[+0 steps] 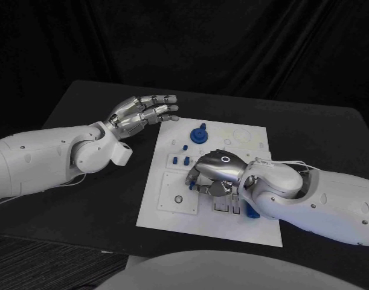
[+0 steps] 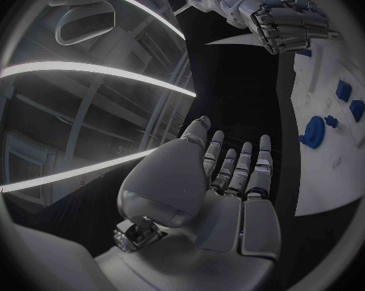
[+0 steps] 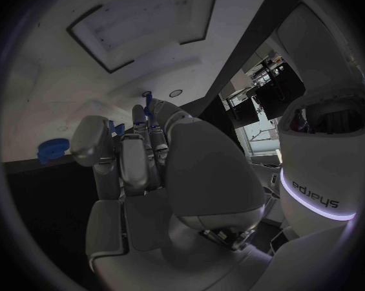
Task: Assemble the parts on the task board
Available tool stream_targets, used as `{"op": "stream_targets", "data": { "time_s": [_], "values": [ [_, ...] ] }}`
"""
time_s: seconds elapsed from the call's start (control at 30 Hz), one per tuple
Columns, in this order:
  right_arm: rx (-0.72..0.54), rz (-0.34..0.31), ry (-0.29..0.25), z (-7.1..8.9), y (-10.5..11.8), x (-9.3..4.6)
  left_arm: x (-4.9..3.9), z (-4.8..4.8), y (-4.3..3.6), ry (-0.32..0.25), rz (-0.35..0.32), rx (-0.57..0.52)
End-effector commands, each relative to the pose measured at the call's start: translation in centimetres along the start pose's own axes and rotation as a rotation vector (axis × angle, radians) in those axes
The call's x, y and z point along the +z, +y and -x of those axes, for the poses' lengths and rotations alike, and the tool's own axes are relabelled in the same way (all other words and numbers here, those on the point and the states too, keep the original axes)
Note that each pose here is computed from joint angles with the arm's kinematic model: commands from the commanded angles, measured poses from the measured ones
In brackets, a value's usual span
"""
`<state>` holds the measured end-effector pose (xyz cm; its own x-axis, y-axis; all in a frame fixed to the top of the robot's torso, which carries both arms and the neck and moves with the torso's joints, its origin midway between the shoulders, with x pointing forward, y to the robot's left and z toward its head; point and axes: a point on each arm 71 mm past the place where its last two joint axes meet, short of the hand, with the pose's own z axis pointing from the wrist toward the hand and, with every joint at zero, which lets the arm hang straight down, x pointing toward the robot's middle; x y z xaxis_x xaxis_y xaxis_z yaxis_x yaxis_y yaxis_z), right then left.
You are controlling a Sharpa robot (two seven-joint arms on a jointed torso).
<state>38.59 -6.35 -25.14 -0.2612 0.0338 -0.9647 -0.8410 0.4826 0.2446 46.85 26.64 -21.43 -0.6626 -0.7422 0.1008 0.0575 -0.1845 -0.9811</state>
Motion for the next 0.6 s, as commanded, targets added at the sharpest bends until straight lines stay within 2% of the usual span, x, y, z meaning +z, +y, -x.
{"op": "stream_targets", "data": {
  "time_s": [0.03, 0.6],
  "values": [
    [-0.002, -0.031, 0.010, -0.39, -0.24, -0.15, 0.00, -0.15, -0.65, 0.006, -0.100, -0.018],
    [-0.002, -0.034, -0.015, -0.24, -0.31, -0.36, 0.02, -0.12, -0.50, 0.008, -0.091, -0.020]
  ]
}}
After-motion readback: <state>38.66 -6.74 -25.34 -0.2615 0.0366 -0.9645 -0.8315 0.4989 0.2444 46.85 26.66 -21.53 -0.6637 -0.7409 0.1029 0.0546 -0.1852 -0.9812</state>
